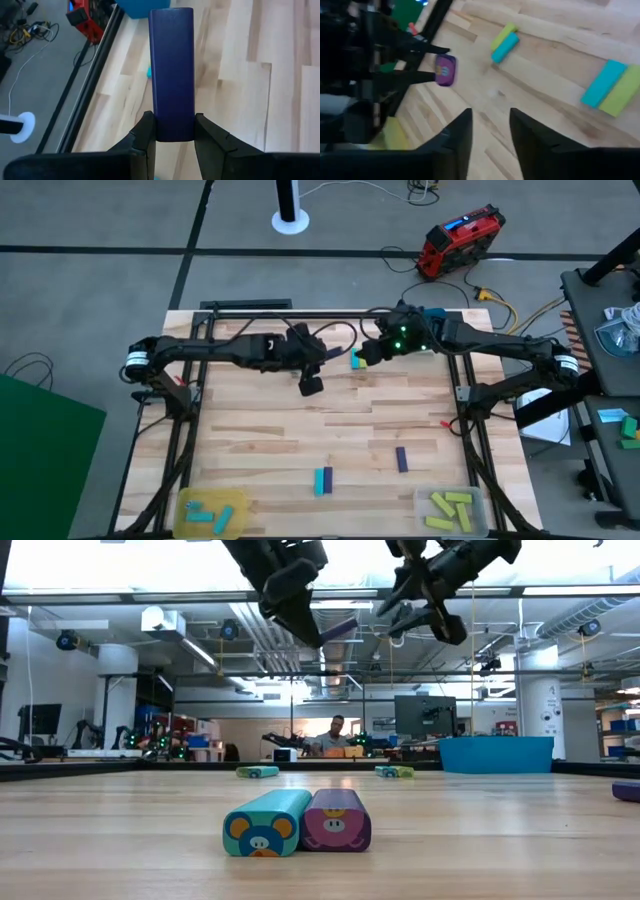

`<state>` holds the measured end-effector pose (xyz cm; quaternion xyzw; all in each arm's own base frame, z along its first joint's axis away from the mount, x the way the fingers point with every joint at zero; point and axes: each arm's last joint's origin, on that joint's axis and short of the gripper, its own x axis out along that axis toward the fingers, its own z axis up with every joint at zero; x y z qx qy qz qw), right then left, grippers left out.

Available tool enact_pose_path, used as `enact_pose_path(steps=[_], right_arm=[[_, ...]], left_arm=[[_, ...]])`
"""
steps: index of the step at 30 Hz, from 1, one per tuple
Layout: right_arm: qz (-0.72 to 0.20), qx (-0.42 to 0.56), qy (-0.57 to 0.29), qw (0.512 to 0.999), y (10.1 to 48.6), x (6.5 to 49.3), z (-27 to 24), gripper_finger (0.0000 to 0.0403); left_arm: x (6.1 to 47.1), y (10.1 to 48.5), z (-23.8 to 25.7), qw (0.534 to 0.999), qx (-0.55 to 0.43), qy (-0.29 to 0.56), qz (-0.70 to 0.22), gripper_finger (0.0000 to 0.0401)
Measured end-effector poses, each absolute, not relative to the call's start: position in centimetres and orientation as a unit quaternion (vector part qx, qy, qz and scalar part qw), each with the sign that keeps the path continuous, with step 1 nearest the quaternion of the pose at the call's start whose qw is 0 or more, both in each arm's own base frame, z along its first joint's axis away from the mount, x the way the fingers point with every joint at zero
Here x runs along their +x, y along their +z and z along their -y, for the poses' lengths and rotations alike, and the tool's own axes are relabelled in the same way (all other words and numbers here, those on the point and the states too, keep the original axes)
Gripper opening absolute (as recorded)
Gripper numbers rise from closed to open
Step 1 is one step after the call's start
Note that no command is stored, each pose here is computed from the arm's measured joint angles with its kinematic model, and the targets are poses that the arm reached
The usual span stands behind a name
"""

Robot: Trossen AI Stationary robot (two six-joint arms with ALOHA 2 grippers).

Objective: Sort blocks
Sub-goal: Put the violet block into the blue bin

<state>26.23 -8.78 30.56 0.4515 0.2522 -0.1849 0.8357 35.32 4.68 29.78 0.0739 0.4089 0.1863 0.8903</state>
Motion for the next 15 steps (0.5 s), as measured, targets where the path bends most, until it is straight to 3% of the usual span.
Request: enact_pose_path(steps=[8, 15], right_arm=[[-0.234, 0.463, -0.169, 0.838, 30.6, 27.0, 9.0, 0.0230], [-0.252, 0.473, -0.148, 0.831, 29.9, 27.6, 9.0, 0.0263]], left_arm=[[36.3, 29.1, -4.4, 0.892, 0.064, 0.187, -0.405, 0.0079], [38.4, 29.3, -4.3, 0.897, 0.067, 0.182, -0.398, 0.0078]])
